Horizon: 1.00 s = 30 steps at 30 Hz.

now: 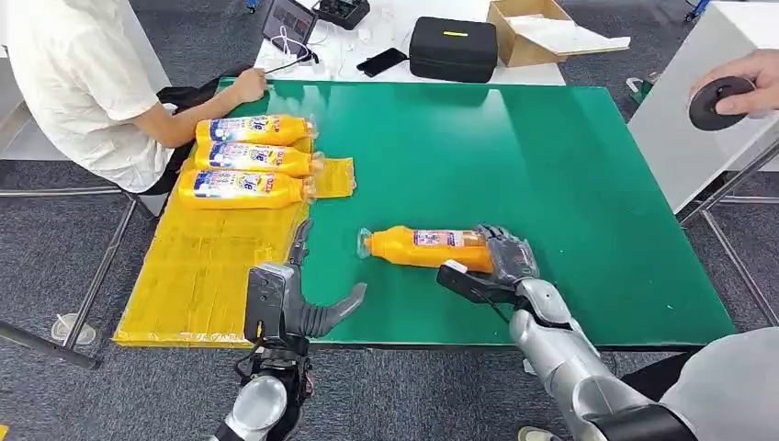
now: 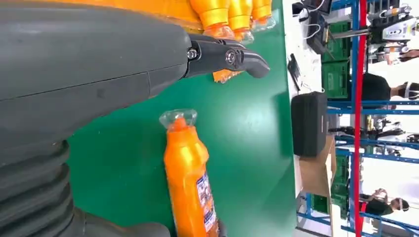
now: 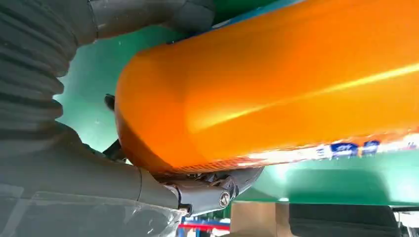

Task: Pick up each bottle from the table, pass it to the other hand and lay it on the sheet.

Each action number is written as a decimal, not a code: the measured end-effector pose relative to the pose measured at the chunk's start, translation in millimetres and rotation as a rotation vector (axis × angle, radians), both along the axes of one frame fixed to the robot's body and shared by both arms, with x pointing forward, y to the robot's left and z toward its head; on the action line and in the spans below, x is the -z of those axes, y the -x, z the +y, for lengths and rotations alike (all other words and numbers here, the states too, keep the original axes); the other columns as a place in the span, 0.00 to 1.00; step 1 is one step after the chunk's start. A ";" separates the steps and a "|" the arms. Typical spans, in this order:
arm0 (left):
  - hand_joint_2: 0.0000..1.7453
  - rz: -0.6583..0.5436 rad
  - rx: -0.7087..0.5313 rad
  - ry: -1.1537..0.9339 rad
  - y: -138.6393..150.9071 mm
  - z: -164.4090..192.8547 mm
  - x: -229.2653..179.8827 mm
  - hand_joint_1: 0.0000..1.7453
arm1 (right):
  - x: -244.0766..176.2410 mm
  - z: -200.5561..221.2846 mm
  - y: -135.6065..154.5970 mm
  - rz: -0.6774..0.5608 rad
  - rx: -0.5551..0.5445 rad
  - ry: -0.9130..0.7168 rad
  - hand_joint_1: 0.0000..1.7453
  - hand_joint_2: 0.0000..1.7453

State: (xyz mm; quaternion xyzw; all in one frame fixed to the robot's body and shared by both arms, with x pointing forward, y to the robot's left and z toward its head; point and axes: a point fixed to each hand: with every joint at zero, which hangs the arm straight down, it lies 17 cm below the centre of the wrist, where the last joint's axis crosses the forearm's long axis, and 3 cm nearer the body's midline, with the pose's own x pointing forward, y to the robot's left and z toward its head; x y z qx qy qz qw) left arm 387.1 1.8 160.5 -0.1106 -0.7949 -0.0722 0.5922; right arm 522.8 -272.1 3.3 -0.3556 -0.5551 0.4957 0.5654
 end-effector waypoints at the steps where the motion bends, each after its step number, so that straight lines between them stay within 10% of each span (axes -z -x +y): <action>1: 1.00 -0.004 -0.001 0.001 0.2 0.2 -0.6 0.00 | -1.8 -0.1 -0.1 -0.008 0.001 -0.023 1.00 1.00; 30: 1.00 0.107 0.163 0.037 23.7 -21.8 28.2 0.00 | -20.0 -6.5 18.7 -0.169 0.183 -0.567 1.00 1.00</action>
